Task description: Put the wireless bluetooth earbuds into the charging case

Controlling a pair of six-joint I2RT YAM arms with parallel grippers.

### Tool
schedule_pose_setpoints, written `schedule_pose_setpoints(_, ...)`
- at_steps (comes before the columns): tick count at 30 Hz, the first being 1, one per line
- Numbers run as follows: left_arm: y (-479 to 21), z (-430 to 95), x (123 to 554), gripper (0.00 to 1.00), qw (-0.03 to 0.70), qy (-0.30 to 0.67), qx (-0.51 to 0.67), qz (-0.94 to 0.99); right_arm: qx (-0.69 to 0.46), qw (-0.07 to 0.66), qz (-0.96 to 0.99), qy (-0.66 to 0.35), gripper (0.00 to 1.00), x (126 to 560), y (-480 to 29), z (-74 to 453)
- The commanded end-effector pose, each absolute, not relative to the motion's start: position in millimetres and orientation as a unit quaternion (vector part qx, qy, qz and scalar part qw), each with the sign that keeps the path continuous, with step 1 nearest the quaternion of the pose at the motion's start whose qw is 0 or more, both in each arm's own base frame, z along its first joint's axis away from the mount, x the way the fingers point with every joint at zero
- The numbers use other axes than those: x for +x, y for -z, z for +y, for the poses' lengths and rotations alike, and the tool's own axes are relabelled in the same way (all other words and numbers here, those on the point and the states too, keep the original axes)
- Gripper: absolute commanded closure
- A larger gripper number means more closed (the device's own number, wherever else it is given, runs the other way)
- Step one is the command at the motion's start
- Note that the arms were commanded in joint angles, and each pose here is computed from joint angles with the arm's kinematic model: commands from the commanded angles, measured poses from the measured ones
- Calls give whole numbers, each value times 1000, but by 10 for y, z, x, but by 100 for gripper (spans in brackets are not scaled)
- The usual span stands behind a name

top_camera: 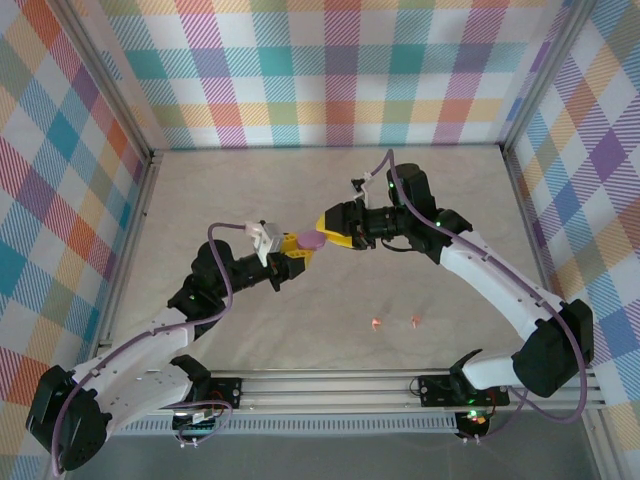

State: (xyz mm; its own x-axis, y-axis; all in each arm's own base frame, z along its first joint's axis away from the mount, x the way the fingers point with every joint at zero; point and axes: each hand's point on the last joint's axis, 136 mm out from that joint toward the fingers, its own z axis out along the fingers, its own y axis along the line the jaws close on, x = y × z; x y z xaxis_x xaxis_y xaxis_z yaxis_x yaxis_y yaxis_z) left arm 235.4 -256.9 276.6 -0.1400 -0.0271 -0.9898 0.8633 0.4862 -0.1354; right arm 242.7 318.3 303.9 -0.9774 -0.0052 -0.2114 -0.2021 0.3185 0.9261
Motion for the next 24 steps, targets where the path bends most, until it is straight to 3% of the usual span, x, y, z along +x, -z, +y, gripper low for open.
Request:
schedule_pose_setpoints(1, -3183, -2617, 2311, 89, 604, 410, 326, 601, -74, 61, 811, -578, 45, 2332, -2931, 3208)
schedule_pose_setpoints(24, -3302, -2631, 2343, 89, 611, 409, 325, 595, -45, 37, 834, -549, 43, 2380, -2707, 3137)
